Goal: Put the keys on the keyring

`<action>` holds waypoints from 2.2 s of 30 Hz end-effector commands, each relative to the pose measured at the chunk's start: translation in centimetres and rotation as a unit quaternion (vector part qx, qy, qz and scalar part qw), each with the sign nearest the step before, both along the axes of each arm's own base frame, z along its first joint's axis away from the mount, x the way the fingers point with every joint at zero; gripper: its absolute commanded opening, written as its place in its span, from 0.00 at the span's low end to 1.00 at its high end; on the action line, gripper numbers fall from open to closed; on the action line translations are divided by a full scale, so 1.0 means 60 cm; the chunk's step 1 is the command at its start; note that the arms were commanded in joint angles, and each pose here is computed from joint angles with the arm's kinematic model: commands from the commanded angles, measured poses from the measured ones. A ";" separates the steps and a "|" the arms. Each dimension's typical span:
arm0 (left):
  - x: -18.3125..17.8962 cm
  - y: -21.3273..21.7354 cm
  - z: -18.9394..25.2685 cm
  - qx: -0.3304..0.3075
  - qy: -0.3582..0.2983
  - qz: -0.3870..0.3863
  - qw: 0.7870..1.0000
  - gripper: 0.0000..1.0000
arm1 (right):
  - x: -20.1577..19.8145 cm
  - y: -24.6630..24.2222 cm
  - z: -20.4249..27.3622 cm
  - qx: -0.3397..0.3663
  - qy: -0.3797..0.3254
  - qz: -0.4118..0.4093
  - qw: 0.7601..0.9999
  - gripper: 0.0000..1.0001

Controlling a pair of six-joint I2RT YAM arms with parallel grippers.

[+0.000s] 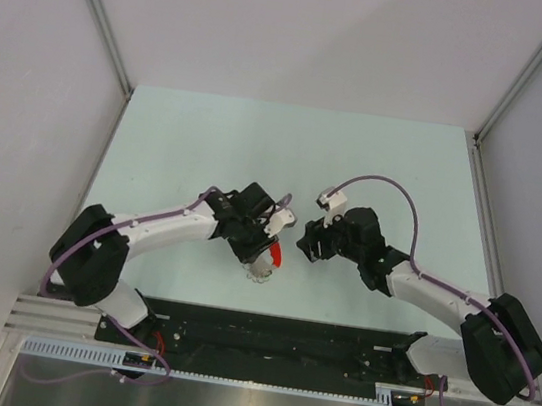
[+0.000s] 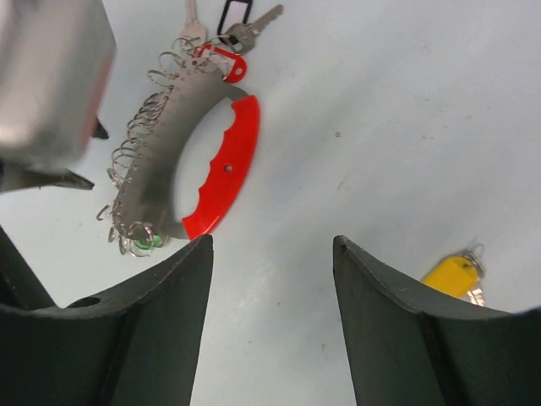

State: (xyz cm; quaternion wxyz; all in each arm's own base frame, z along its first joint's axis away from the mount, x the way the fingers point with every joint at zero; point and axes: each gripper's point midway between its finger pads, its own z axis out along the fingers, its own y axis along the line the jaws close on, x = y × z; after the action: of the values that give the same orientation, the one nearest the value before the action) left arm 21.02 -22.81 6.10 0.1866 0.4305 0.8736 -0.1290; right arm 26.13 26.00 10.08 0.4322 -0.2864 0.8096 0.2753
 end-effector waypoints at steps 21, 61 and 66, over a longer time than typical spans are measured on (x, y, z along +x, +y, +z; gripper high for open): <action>-0.012 -0.006 -0.048 0.159 0.021 -0.170 0.972 0.33 | 0.030 -0.082 0.040 0.008 -0.072 -0.105 0.992 0.62; 0.059 -0.025 0.086 -0.131 -0.249 0.143 0.949 0.00 | -0.001 -0.023 0.061 0.101 -0.039 -0.031 0.994 0.61; 0.076 -0.004 0.092 -0.214 -0.286 0.201 0.912 0.00 | -0.015 0.006 0.069 0.140 -0.026 0.009 0.990 0.61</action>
State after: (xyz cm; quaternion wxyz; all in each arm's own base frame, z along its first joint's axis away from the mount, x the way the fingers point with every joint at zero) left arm 22.88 -22.25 7.90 0.4340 0.3212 0.8376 -0.0824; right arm 25.65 24.39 12.34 0.4793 -0.2309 0.7833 0.3216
